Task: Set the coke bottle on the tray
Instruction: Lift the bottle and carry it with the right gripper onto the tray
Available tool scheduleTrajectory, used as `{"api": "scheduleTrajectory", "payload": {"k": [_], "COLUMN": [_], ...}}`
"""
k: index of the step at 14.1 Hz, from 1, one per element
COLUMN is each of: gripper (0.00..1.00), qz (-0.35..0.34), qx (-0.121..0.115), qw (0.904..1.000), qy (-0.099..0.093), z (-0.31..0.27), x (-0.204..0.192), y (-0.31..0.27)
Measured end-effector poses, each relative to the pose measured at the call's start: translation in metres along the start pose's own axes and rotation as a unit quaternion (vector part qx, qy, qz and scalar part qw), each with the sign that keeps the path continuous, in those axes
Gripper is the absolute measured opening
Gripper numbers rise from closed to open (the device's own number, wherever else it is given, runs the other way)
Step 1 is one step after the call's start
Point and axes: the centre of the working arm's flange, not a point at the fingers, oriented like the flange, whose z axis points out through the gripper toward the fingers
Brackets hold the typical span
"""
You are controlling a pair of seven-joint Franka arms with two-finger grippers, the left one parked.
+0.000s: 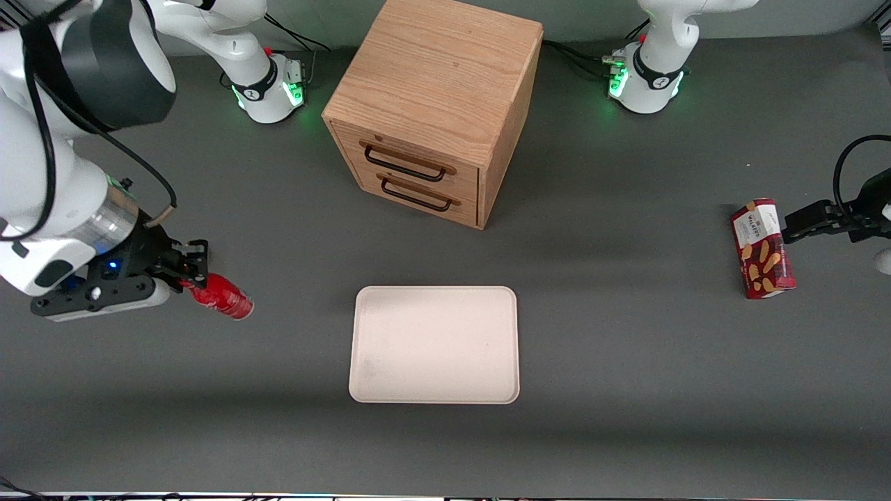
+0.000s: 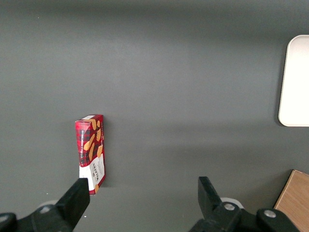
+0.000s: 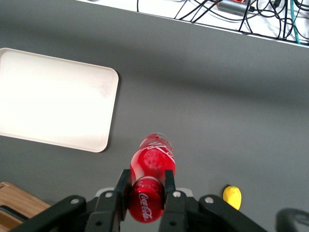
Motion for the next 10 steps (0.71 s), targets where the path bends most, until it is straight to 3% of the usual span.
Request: {"api": "scheduleTrajectory", "payload": {"k": [3,10], "gripper": [0.31,0.31], "qz": [0.004,0.065], "qx": [0.022,0.041], "qw": [0.9997,0.997], "qy": [0.001,0.009], "z": [-0.003,0.012], "x": [-0.002,-0.006], "y": [-0.025,-0.139]}}
